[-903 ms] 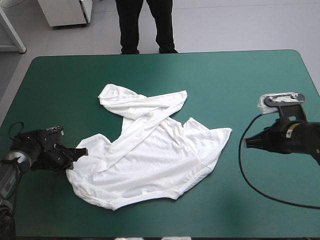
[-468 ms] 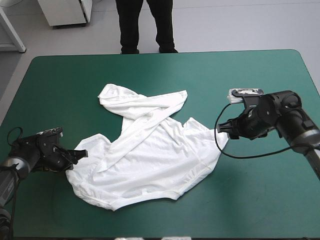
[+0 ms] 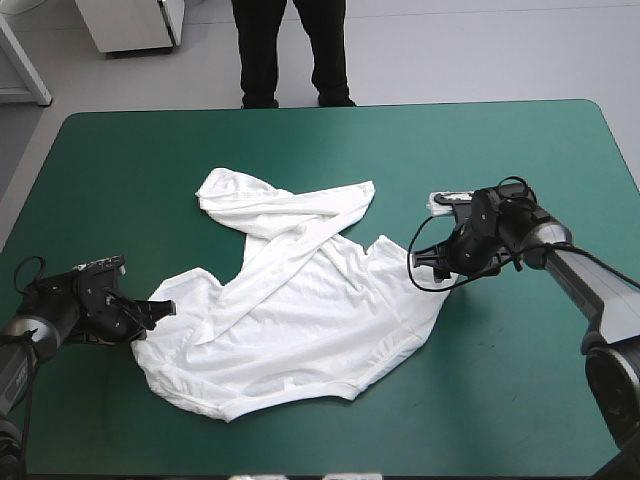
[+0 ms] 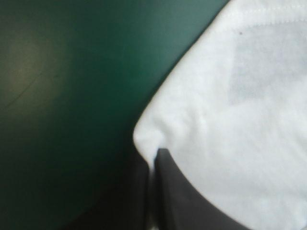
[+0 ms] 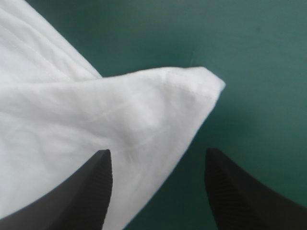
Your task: Fold the cloth
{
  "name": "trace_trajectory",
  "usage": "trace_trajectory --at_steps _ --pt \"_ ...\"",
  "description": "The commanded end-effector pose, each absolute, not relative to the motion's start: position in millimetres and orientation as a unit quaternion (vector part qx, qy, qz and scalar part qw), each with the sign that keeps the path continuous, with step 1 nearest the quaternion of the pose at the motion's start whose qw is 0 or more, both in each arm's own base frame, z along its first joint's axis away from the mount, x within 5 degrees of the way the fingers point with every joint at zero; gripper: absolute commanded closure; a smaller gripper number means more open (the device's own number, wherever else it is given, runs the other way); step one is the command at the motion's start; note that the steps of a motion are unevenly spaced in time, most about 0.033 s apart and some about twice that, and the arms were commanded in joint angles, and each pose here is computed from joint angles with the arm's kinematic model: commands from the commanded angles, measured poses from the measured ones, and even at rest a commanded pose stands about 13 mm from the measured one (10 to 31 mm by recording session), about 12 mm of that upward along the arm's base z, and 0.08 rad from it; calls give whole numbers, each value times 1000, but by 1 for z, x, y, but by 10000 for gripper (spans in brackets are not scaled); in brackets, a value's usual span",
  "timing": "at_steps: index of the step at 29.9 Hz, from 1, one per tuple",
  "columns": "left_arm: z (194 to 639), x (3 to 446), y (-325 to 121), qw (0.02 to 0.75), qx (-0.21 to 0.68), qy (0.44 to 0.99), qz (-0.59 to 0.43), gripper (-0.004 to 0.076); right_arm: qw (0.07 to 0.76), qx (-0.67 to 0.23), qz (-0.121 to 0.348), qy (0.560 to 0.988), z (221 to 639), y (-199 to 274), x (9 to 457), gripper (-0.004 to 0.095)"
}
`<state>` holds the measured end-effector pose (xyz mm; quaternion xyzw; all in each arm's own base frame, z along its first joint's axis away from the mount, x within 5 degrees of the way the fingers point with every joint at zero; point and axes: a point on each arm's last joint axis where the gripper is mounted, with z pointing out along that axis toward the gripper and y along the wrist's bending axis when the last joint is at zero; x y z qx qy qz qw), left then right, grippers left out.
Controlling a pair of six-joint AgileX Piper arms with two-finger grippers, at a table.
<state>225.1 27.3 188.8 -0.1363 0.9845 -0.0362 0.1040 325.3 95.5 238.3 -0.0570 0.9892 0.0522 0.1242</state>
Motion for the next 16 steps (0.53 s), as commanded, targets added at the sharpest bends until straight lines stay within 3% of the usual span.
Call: trace_trajectory --at_steps 1,4,7,12,16 --pt "162 212 23 34 -137 989 -40 734 156 -62 59 984 244 101 329 355" --pt "162 212 23 33 -139 989 -42 734 140 -65 58 986 229 105 329 391" --pt "162 211 22 30 -142 988 -45 734 116 -69 54 989 215 108 329 510" --pt "169 211 20 30 -147 987 -59 734 93 -70 49 992 207 108 329 925" --pt "194 215 17 53 -131 987 -75 734 102 -87 41 990 224 105 321 925"
